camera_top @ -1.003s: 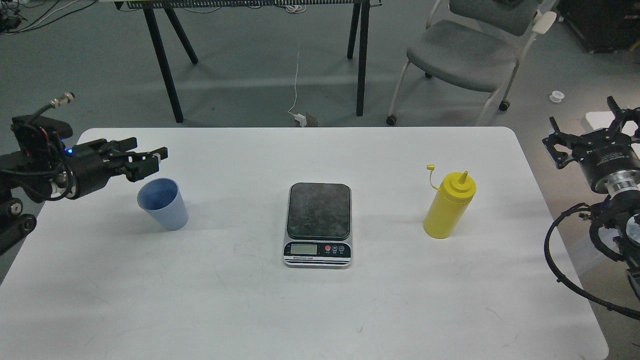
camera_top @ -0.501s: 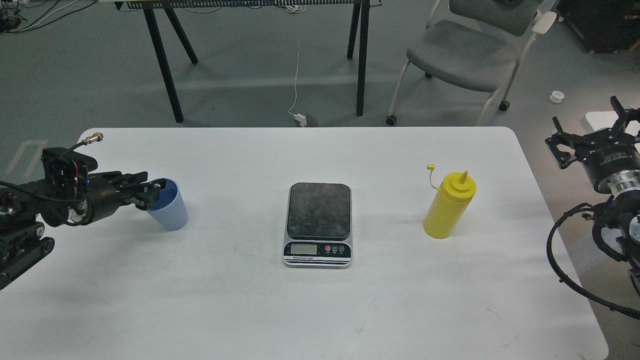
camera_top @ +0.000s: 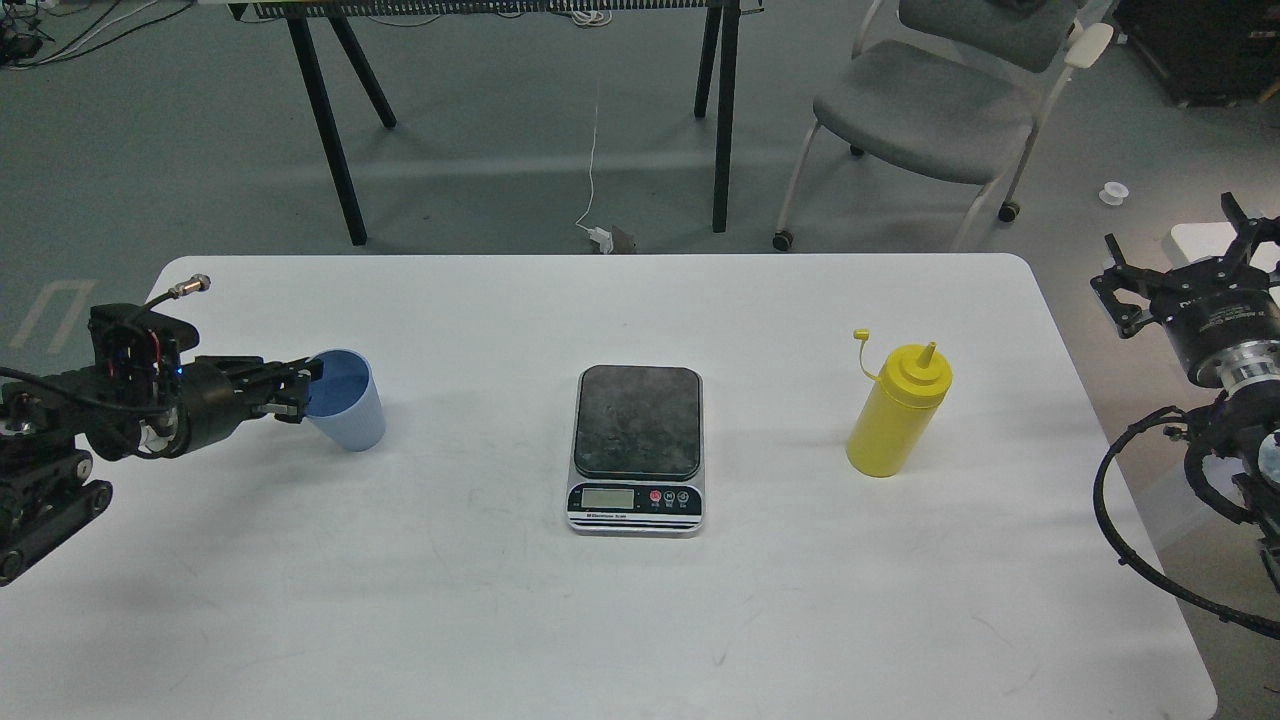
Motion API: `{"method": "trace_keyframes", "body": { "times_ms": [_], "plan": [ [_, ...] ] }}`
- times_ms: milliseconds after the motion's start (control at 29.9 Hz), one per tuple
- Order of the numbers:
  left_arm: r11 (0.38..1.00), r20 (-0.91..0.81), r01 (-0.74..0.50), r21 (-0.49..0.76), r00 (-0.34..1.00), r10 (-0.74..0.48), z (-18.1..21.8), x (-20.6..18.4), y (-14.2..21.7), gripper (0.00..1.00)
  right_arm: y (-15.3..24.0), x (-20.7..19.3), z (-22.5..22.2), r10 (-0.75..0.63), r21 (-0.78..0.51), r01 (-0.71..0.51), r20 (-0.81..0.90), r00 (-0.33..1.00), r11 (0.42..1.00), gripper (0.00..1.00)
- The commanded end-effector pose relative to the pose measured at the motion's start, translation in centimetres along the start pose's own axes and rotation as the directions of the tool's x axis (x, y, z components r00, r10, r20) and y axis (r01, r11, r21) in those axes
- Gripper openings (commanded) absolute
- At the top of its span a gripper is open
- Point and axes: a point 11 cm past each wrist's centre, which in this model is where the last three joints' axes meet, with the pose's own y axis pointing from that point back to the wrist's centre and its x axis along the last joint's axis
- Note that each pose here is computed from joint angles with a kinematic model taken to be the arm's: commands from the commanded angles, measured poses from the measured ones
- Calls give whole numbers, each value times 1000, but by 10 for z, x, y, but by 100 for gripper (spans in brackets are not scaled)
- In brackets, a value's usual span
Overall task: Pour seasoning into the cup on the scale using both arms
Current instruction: 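Close the left gripper around the light-blue cup, then lift the cup with the left gripper and lower it onto the scale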
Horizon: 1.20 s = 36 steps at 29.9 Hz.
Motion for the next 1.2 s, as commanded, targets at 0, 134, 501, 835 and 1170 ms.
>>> {"method": "trace_keyframes", "body": {
  "times_ms": [0, 134, 501, 835, 1170],
  "plan": [
    [1000, 3, -9, -10, 1000, 9, 2, 5, 0, 3, 0, 0, 0, 0, 0, 0, 0, 1000, 1000, 100],
    [993, 42, -72, -92, 996, 76, 22, 49, -4, 3, 0, 0, -5, 0, 8, 0, -7, 1000, 1000, 100],
    [930, 143, -50, -363, 984, 108, 160, 161, -32, 2, 7, 4, -34, 16, 39, -14, -54, 998, 999, 100],
    [913, 217, 86, -399, 976, 2, 227, 127, -71, 3, 15, 13, -40, 40, 42, -37, -67, 997, 998, 100],
    [927, 211, 94, -364, 977, -16, 241, 118, -89, 4, 15, 13, -38, 39, 36, -37, -68, 997, 999, 100]
  ]
}}
